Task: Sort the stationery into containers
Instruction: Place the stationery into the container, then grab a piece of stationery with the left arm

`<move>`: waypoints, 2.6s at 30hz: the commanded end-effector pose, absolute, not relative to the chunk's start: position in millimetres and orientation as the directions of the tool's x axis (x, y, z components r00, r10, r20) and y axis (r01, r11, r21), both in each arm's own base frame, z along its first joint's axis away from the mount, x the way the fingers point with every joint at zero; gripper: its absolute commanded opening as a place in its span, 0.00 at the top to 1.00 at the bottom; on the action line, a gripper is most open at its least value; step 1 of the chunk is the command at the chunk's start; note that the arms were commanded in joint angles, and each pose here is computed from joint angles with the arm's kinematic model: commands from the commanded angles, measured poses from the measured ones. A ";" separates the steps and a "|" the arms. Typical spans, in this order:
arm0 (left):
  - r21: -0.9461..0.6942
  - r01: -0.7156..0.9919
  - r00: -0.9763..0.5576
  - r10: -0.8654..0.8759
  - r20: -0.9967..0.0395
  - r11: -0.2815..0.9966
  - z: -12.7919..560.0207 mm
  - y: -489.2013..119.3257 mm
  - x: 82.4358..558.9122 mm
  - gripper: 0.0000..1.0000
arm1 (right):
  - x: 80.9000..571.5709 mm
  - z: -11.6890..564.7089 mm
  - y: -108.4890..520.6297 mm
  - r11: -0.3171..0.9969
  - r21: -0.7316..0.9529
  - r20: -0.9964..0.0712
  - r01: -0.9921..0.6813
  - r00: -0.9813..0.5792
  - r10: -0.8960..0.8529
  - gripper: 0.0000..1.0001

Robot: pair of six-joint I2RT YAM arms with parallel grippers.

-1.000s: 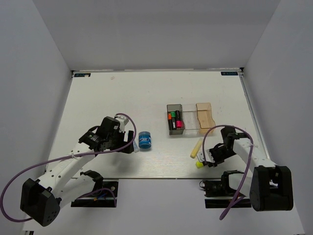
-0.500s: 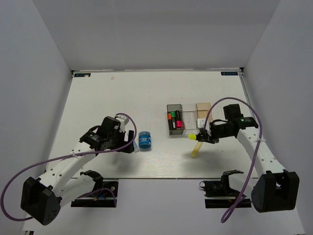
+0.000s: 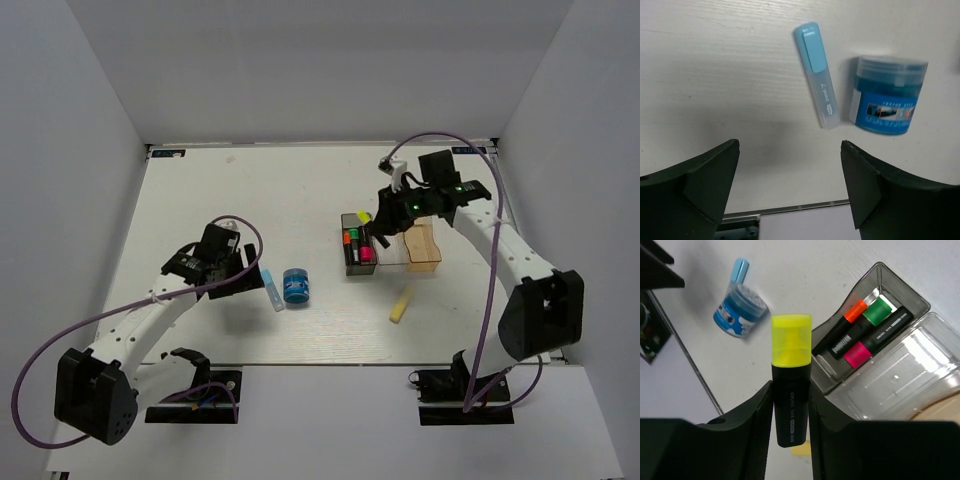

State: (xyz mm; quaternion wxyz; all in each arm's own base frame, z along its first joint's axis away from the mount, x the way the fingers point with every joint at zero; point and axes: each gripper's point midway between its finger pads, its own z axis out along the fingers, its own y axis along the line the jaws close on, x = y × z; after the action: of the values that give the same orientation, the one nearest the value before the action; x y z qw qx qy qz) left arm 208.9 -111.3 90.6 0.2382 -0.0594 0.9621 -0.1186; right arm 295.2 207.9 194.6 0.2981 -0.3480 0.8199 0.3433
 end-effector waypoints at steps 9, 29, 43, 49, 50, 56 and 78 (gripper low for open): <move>-0.288 -0.327 -0.828 -0.420 -0.371 0.900 88.6 -116.2 239.0 0.20 | 338.8 152.3 234.0 0.784 0.380 -0.601 -0.490 -0.776 -0.193 1.00; -0.204 -0.389 -0.829 -0.437 -0.348 0.899 66.6 -122.3 266.1 0.29 | 366.4 104.7 240.6 0.882 0.301 -0.525 -0.364 -0.835 -0.165 0.88; -0.141 -0.339 -0.866 -0.367 -0.339 0.930 56.6 -146.8 278.6 0.29 | 354.6 134.3 253.0 0.813 0.349 -0.578 -0.465 -0.790 -0.204 0.35; -0.066 -0.332 -0.885 -0.335 -0.323 0.941 44.6 -148.3 270.9 0.31 | 347.5 173.7 241.7 0.765 0.263 -0.688 -0.588 -0.670 -0.278 0.82; -0.050 -0.329 -0.892 -0.327 -0.311 0.943 39.2 -149.5 267.6 0.33 | 349.9 188.0 239.1 0.769 0.239 -0.730 -0.593 -0.632 -0.260 0.91; -0.015 -0.335 -0.897 -0.324 -0.299 0.942 25.1 -152.9 261.4 0.36 | 331.8 202.1 207.5 0.819 0.229 -0.784 -0.526 -0.598 -0.165 1.00; -0.050 -0.196 -0.856 -0.196 -0.479 0.979 68.1 -162.4 251.7 1.00 | 275.1 202.0 185.2 0.695 0.230 -0.815 -0.681 -0.525 -0.245 0.10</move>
State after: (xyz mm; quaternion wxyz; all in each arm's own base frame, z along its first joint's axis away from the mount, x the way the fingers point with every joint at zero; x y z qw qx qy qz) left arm 241.0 -158.1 21.5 0.1896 -0.1364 0.9723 0.0019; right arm 288.8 181.9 193.0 0.3888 -0.2271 0.8561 0.2539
